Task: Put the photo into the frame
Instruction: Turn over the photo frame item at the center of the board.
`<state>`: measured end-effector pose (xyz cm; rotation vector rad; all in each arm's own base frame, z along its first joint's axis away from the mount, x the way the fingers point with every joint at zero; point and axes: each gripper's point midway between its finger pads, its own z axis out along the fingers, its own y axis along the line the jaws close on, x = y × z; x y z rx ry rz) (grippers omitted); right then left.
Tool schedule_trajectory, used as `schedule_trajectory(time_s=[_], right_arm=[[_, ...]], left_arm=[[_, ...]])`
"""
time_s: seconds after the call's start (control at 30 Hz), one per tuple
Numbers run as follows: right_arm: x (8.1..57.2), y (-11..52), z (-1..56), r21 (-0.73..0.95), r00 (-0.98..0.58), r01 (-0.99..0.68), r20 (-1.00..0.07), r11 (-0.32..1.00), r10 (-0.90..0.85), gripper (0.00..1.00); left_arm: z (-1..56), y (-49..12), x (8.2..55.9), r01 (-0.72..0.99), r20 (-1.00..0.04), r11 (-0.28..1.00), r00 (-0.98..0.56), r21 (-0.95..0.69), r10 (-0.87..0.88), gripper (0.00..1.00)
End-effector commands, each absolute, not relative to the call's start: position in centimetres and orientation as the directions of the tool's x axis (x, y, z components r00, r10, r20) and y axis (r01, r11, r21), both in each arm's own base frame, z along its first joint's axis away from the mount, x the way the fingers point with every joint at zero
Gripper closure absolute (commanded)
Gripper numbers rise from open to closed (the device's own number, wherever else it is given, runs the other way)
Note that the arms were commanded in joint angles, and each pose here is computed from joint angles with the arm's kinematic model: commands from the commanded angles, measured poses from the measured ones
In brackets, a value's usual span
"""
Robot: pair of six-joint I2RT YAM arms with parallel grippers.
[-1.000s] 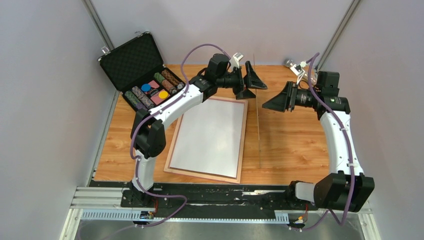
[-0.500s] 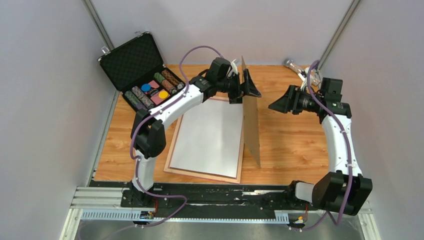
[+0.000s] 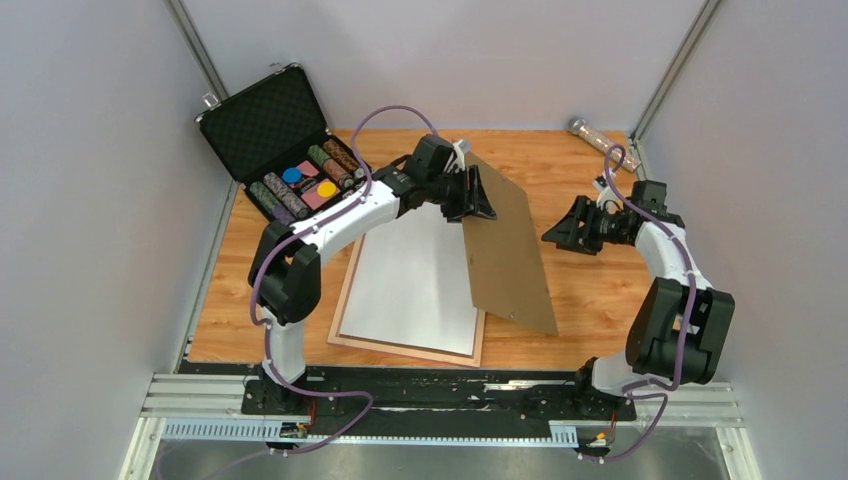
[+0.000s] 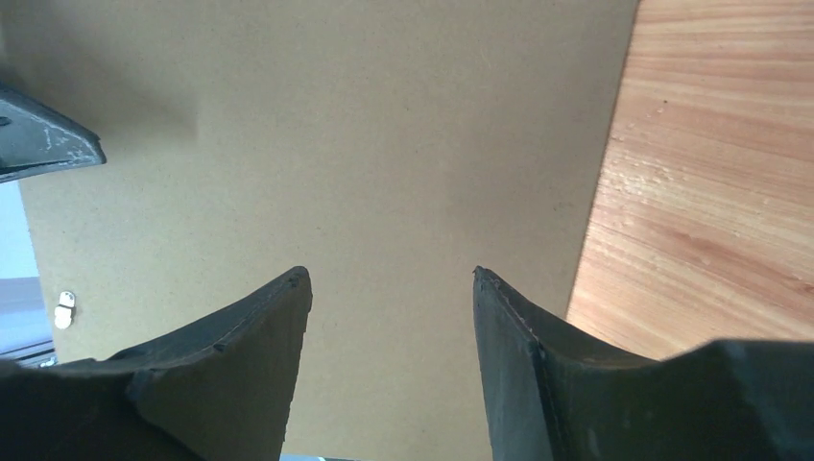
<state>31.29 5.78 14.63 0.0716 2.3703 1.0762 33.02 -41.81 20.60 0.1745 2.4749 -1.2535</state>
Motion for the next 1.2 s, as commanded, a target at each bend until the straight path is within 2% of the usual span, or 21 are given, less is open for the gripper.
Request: schedule_trajectory(time_s=[0.0,0.1,0.2,0.3,0.47,0.53,0.57,0.77,0.97,1.17], right_arm=[[32.0,5.1,13.0,0.687,-0.842,-0.196,-0.484,0.699,0.240,0.39],[32.0,4.9,11.7,0.685,-0.851,-0.174,-0.466,0.707,0.242,0.39],[32.1,4.7,10.8,0.683,-0.857,-0.155,-0.453,0.713,0.247,0.40],[32.4,4.2,10.5,0.681,-0.855,-0.141,-0.450,0.719,0.258,0.40],[32.6,3.3,10.6,0.687,-0.846,-0.126,-0.451,0.716,0.284,0.40],[32.5,3.2,10.5,0.690,-0.846,-0.119,-0.446,0.714,0.291,0.40],[32.4,3.1,10.4,0.693,-0.846,-0.117,-0.445,0.712,0.294,0.40],[32.4,2.4,10.7,0.701,-0.836,-0.110,-0.450,0.705,0.316,0.40],[32.2,1.8,12.0,0.710,-0.810,-0.129,-0.479,0.693,0.340,0.40],[31.8,1.3,15.1,0.671,-0.741,-0.194,-0.578,0.716,0.341,0.38]], left_arm=[[23.0,-40.8,33.0,0.342,-0.463,0.594,-0.884,-0.728,-0.058,0.46],[22.5,-40.3,32.7,0.343,-0.465,0.602,-0.883,-0.721,-0.054,0.43],[21.8,-39.8,32.4,0.342,-0.463,0.606,-0.885,-0.718,-0.049,0.35],[21.0,-39.6,32.3,0.331,-0.448,0.600,-0.892,-0.729,-0.053,0.34],[20.7,-39.7,32.9,0.337,-0.450,0.574,-0.891,-0.747,-0.062,0.47],[20.4,-39.9,33.0,0.336,-0.443,0.562,-0.895,-0.756,-0.060,0.59],[20.1,-40.1,33.1,0.332,-0.435,0.555,-0.898,-0.763,-0.061,0.67],[19.5,-40.2,33.5,0.315,-0.411,0.534,-0.909,-0.785,-0.069,0.99],[20.8,-40.0,34.0,0.337,-0.420,0.466,-0.904,-0.818,-0.084,1.00],[23.0,-39.0,34.3,0.374,-0.436,0.371,-0.895,-0.850,-0.095,1.00]])
